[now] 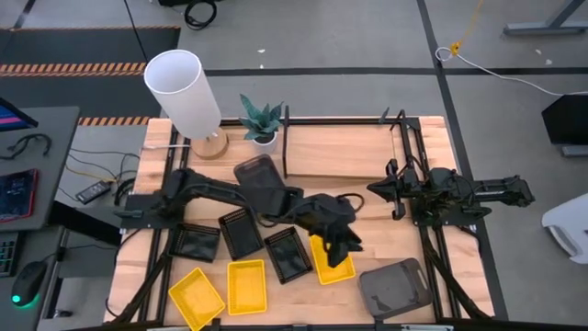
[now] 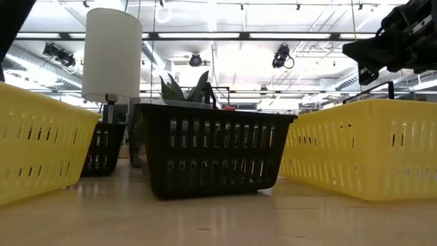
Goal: Stack baskets on shelf by color
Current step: Stack the left black bin into the center black bin
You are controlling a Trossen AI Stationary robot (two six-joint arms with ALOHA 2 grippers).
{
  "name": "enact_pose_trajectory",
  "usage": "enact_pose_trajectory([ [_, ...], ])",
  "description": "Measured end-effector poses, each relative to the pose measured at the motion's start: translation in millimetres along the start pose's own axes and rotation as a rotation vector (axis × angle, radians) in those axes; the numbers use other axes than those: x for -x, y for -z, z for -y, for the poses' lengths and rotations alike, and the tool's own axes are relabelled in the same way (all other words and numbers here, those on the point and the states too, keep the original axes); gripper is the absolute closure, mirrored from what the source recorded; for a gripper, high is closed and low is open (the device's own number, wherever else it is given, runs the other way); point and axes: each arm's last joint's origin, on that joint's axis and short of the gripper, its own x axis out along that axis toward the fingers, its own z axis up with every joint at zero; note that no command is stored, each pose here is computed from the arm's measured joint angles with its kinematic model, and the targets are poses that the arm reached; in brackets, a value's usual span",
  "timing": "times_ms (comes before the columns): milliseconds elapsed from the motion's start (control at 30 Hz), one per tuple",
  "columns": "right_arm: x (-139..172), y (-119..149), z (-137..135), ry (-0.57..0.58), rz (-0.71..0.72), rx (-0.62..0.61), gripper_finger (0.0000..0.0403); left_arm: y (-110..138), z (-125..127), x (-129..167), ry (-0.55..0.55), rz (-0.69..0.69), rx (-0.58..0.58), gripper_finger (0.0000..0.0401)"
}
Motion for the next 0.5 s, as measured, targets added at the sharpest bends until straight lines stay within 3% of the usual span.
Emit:
enact_pose_trajectory([
  [200, 0, -1, 0, -0.003, 0.006, 0.0, 0.0384, -1, 4, -21, 0.066, -0.075, -0.124, 0.0285],
  [500, -1, -1, 0, -0.001, 0.008, 0.0, 0.0384, 38, 21, -53, 0.09, -0.117, -0.356, 0.0256],
])
